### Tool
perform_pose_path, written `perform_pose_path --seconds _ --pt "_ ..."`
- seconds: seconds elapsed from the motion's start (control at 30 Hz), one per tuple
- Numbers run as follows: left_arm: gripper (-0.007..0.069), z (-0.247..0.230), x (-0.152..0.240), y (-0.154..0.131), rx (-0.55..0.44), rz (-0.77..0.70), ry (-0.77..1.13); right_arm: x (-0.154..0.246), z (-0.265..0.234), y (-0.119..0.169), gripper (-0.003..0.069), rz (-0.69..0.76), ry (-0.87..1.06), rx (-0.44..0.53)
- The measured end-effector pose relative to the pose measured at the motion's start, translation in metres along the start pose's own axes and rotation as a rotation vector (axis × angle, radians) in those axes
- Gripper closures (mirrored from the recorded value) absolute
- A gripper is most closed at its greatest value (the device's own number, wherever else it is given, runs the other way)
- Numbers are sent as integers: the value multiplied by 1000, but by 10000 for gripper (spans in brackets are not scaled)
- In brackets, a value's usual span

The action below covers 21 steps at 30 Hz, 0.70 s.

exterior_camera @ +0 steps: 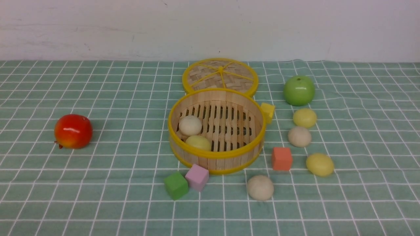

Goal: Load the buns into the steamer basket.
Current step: Use the right arm to grab a steamed stuffed bun

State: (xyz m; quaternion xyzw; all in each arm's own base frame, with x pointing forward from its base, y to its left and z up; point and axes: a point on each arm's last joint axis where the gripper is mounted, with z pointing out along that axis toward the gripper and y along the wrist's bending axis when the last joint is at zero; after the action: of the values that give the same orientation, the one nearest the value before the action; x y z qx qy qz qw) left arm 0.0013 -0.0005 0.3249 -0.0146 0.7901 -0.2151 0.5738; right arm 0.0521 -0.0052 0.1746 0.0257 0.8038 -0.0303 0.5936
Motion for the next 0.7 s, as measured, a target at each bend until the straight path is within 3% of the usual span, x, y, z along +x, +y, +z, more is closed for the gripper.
perform_pose_path --seconds 0.2,0.37,0.57,0.7 --pt "638 7 -2 4 -37 48 -81 0 0 0 419 0 0 0" --pt "638 22 6 13 -169 32 -162 0 0 0 419 0 0 0" --pt "638 54 47 38 -322 -35 -157 0 0 0 419 0 0 0" --pt "636 65 77 52 -351 -39 -119 0 0 0 419 0 0 0"
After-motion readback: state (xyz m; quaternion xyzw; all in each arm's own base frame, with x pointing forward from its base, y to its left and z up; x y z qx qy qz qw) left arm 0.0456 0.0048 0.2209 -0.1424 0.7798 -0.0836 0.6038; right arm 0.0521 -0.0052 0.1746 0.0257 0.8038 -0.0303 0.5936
